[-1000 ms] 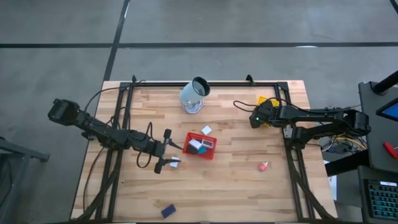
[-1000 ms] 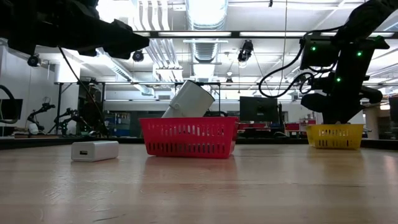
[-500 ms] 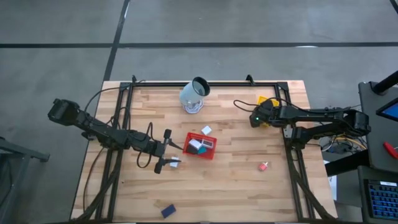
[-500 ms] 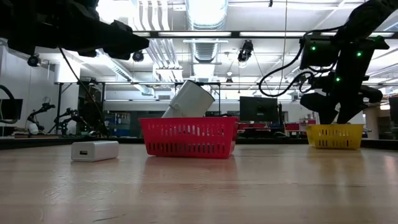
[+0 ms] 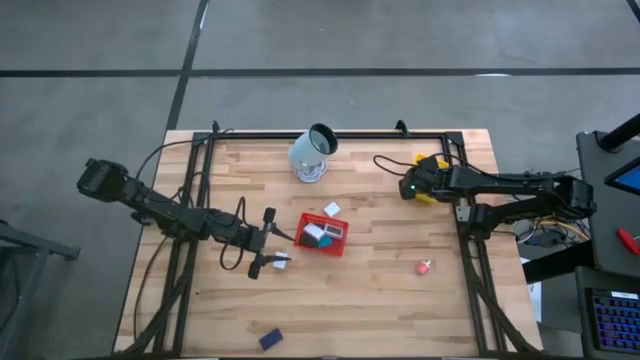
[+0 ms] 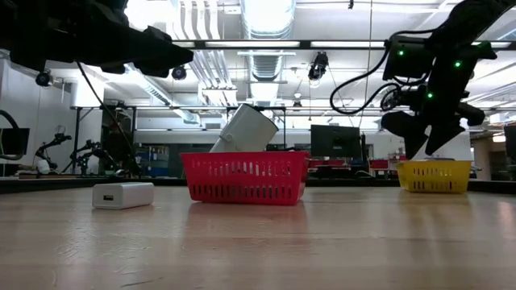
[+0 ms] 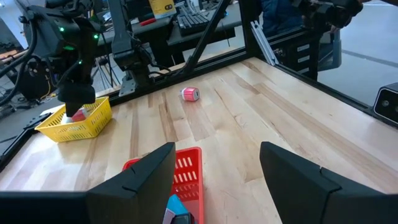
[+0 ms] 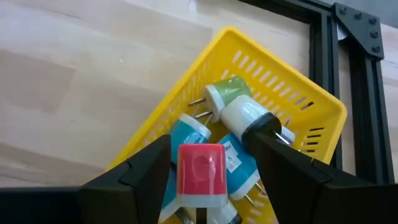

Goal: Pick & Place Office items
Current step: Put the bottom white charger adapter into the yellow basket

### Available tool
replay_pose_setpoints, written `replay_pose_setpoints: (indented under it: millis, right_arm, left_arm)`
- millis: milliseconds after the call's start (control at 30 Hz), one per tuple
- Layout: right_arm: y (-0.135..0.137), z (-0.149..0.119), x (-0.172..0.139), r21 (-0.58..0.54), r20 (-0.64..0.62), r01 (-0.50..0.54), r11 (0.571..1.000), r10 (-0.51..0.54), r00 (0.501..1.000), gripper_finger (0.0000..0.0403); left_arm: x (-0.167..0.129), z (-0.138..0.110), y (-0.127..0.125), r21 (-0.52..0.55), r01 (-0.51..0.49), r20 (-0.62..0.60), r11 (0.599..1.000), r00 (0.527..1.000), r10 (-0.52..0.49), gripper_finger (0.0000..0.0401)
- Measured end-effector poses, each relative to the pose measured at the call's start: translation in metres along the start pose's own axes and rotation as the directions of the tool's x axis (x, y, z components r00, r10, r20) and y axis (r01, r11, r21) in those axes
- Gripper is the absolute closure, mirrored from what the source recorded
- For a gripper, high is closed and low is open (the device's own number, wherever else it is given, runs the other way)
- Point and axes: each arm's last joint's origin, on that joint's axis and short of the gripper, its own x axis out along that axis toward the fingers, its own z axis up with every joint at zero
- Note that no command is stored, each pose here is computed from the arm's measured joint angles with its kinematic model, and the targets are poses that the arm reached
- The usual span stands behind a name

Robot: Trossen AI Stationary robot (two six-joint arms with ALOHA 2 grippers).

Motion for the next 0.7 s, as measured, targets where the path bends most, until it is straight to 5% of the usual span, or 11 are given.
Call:
replay_pose_setpoints:
  millis: [700]
  right_arm:
    - [0.025, -0.023, -0.033, -0.216, 0.066, -0.159, 0.963, 0.177, 0.982, 0.0179]
  left_arm:
    - [0.000, 0.000, 0.000, 0.000, 0.000, 0.000, 1.000, 1.000, 0.000, 0.0162]
